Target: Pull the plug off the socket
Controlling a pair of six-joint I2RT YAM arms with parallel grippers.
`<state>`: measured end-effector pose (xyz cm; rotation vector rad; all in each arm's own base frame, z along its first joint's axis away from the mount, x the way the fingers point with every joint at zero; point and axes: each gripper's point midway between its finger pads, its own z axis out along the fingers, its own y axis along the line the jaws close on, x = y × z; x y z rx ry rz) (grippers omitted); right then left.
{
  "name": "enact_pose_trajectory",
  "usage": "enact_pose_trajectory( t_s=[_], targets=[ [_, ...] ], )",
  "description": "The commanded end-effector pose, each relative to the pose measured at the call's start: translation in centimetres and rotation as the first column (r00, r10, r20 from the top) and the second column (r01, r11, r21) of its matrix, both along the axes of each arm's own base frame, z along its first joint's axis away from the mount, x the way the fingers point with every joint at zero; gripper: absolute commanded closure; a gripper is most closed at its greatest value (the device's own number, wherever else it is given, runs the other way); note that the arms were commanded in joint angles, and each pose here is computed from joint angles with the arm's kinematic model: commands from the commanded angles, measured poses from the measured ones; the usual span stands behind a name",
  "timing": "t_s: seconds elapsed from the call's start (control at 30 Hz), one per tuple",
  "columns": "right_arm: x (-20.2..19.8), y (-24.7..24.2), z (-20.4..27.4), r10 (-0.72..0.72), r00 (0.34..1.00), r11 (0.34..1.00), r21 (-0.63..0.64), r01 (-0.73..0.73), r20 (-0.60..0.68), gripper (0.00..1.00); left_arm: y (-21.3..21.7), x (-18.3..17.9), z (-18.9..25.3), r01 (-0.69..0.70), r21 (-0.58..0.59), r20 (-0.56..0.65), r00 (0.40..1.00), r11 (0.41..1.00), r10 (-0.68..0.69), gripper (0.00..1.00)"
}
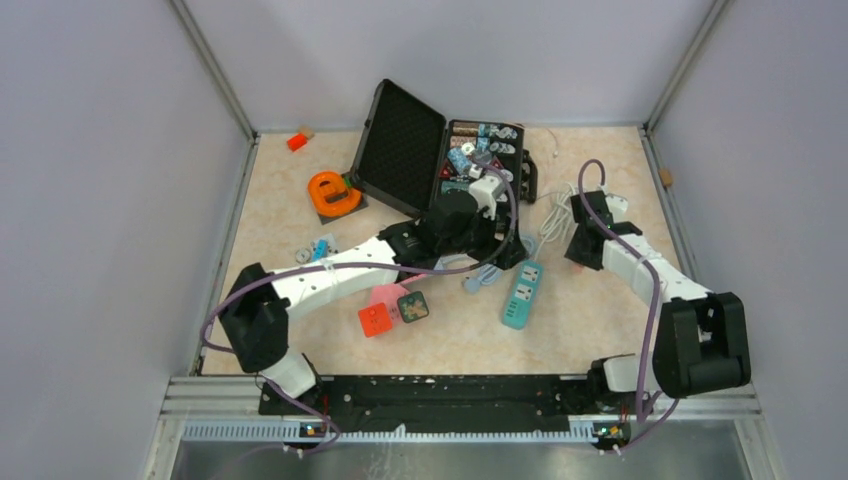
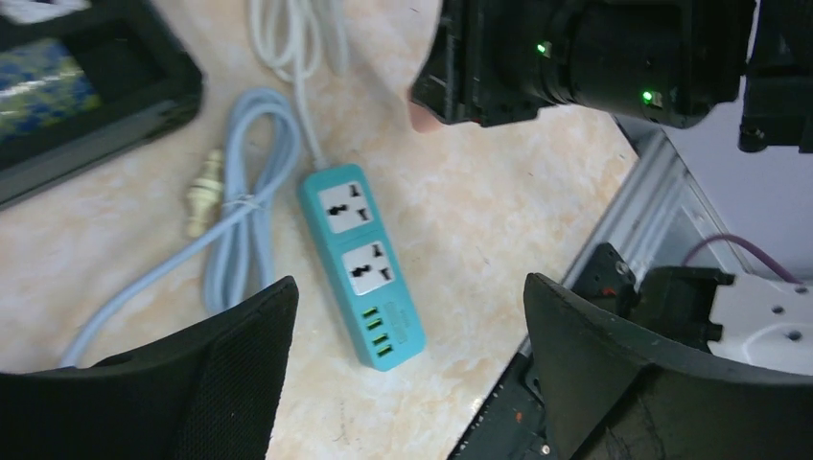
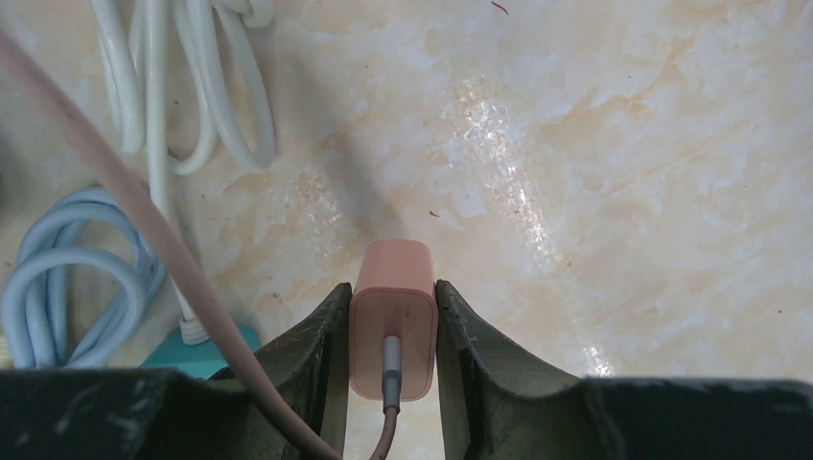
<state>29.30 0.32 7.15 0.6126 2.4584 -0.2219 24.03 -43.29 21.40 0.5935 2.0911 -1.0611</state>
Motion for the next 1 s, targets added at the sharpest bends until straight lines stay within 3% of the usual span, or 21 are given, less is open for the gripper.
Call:
enact_pose_trajectory(
  t_s=[0.0,0.07,0.13,0.2,0.47,0.63,0.73,0.83,0.97],
  targets=[
    [1.6,0.1,-0.1,-0.025,0.999,1.0,0.018,0.025,0.039,0.75,4.9,2.8,0.9,-0.211,0.081,0.108,0.974,0.974,0.201,0.11],
    [1.6,0.0,-0.3,-0.037,0.999,0.999,0.017,0.036,0.034,0.6,6.9,3.8,1.0,-0.294,0.117,0.156,0.949,0.949,0.275,0.07],
    [1.6,-0.1,-0.2,-0.044,0.999,0.999,0.013,0.044,0.032,0.38,8.7,4.4,1.2,-0.359,0.143,0.196,0.924,0.922,0.33,0.02],
    [1.7,-0.1,0.2,-0.044,0.998,0.999,0.013,0.044,0.038,0.27,10.4,4.9,1.5,-0.409,0.156,0.223,0.901,0.899,0.372,0.01],
    [2.2,0.6,3.8,-0.001,0.995,0.999,0.045,-0.004,0.098,0.21,15.2,6.0,3.0,-0.535,0.148,0.265,0.832,0.832,0.488,0.01],
    [2.6,3.4,8.2,0.122,0.966,0.975,0.152,-0.159,0.228,0.21,17.5,6.3,4.4,-0.574,0.106,0.268,0.803,0.812,0.533,0.01],
    [2.6,6.9,11.3,0.262,0.901,0.904,0.238,-0.354,0.346,0.21,18.7,6.4,5.2,-0.587,0.075,0.254,0.793,0.806,0.554,0.01],
    [2.1,11.1,14.7,0.362,0.79,0.768,0.322,-0.554,0.495,0.21,19.7,6.0,6.0,-0.593,0.054,0.256,0.786,0.804,0.563,0.01],
    [0.8,15.7,17.6,0.351,0.674,0.579,0.415,-0.702,0.65,0.17,20.9,5.2,7.0,-0.599,0.041,0.271,0.777,0.799,0.569,0.01]
  ],
)
